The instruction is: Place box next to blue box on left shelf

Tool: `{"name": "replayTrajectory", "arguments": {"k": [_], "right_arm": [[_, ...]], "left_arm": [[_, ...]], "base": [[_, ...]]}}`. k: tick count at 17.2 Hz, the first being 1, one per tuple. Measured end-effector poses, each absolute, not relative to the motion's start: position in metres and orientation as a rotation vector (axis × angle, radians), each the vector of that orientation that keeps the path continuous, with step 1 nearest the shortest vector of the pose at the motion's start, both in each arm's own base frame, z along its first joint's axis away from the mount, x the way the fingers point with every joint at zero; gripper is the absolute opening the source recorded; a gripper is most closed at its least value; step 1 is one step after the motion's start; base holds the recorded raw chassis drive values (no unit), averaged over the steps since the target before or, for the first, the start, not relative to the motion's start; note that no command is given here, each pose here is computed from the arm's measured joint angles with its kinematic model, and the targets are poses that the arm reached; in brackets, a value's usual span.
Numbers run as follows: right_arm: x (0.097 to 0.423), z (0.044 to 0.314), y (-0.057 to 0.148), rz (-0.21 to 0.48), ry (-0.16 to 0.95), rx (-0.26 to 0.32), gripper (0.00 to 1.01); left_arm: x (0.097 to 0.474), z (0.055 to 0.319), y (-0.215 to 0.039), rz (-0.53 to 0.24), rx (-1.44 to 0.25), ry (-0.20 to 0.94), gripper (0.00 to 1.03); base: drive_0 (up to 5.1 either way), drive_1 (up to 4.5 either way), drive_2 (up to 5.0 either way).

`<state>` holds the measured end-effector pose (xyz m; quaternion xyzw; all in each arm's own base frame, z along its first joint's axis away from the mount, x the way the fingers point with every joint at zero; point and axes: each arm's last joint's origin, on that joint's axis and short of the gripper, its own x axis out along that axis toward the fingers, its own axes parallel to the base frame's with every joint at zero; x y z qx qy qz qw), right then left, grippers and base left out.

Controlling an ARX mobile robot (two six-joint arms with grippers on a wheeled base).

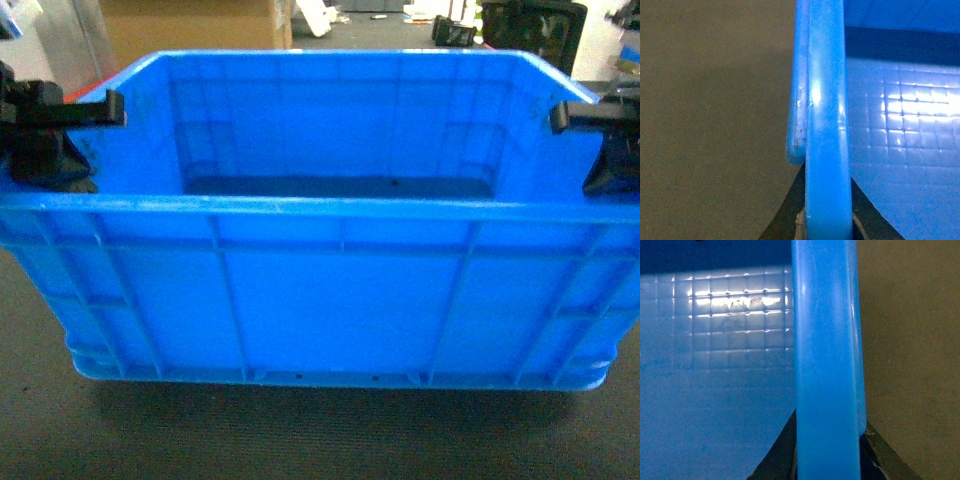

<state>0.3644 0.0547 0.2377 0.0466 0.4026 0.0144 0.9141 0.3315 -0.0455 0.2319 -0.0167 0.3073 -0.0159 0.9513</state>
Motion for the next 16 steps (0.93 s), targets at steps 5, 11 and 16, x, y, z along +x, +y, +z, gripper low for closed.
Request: {"name": "replayTrajectory", "arguments": {"k": [5, 11, 16], "right_arm": [[0.336, 0.289, 0.060, 0.053, 0.545, 0.058, 0.19], [0.336, 0.288, 0.062, 0.053, 0.548, 0.055, 0.19], [0.336, 0.287, 0.062, 0.053, 0.548, 0.054, 0.19]], "left_arm": [[0.288, 0.282, -0.043, -0.016, -0.045, 0.370, 0.07], [0.288, 0.282, -0.043, -0.015, -0.043, 0.371, 0.07], [0.288, 0.282, -0.043, -0.014, -0.043, 0.372, 0.07]], "base": [[0.0, 0.00, 0.0], [0.0, 0.00, 0.0], [-1.0, -1.01, -1.0]]}}
